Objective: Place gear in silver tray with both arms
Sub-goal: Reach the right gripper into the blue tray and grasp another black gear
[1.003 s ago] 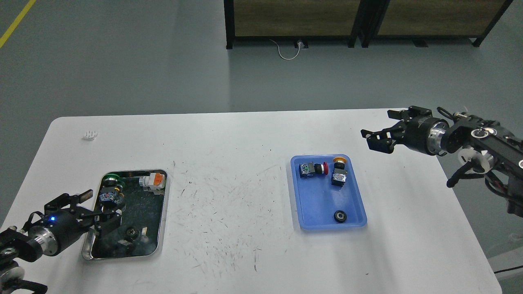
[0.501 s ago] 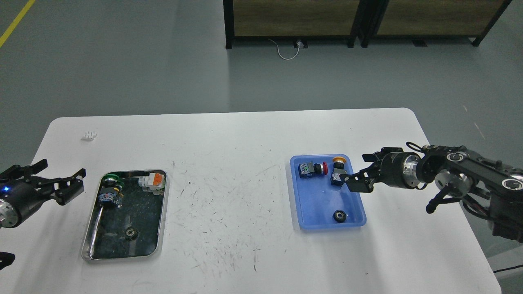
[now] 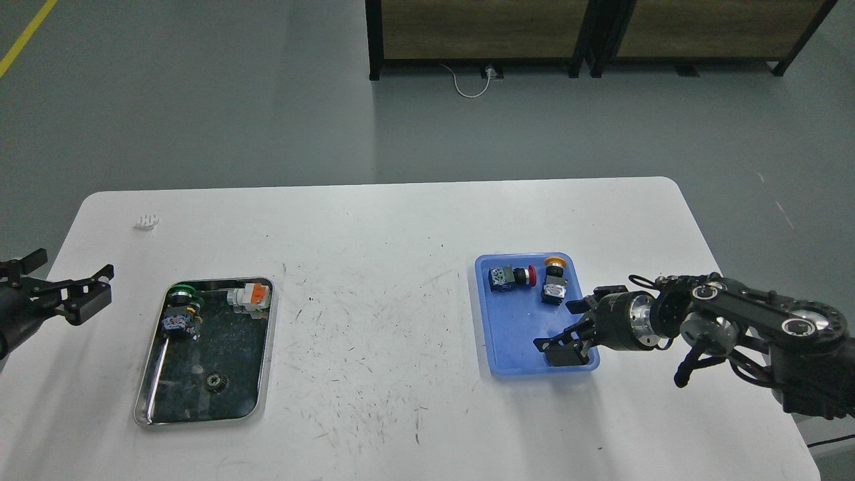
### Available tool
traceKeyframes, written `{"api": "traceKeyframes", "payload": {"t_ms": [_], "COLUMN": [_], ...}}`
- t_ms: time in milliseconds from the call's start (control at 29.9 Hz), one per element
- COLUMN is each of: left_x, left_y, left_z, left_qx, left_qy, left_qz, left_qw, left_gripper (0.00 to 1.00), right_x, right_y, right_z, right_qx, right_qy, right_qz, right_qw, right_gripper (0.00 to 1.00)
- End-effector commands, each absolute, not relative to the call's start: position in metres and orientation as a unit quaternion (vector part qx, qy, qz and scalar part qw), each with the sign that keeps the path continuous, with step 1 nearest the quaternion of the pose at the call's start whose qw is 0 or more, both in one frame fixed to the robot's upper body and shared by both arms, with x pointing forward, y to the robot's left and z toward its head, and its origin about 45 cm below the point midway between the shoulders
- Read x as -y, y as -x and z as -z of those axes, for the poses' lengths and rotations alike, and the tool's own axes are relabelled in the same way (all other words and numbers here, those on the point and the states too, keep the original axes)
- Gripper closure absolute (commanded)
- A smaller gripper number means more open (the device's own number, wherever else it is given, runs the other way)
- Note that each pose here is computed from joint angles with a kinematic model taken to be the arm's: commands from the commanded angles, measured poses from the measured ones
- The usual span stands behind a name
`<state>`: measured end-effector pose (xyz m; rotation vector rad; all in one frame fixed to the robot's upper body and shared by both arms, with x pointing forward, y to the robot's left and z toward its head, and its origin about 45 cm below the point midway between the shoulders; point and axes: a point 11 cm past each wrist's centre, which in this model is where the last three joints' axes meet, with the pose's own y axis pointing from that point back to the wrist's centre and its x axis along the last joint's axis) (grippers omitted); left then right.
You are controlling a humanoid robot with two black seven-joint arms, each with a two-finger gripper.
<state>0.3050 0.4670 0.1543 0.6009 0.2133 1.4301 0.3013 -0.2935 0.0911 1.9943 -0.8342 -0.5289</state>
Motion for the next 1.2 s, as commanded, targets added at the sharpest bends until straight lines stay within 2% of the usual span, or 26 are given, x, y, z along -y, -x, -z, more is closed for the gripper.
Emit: {"api": "traceKeyframes", "payload": {"t_ms": [0, 267, 434, 702, 1170], "left_x": [-0.469, -0.471, -0.474, -0.477, -0.476], "left_y": [-0.304, -0.306, -0.306, -0.305, -0.306], "left_z": [-0.154, -0.156, -0.156, -0.156, -0.156], "left_qx": [-0.096, -0.093, -0.092, -0.090, -0.091], "left_qy": [-0.271, -0.271, -0.272, -0.274, -0.273], "left_qz": [-0.646, -0.649, -0.651, -0.653, -0.653], "left_qw": [0.707, 0.705, 0.703, 0.701, 0.701], "left_gripper": [0.02, 0.02, 0.02, 0.02, 0.02], "right_x": [0.295, 0.296, 0.299, 0.300, 0.298], "right_y": [-0.295, -0.295, -0.295, -0.282, -0.285], "right_z": [-0.082, -0.080, -0.079, -0.068, -0.070], "right_qx": [0.340, 0.345, 0.351, 0.347, 0.354], "right_qy": [-0.797, -0.796, -0.792, -0.787, -0.789], "right_qz": [0.215, 0.204, 0.199, 0.216, 0.218], "right_qw": [0.451, 0.454, 0.458, 0.462, 0.452], "right_gripper": [0.03, 0.17, 0.19, 0.27, 0.50]}}
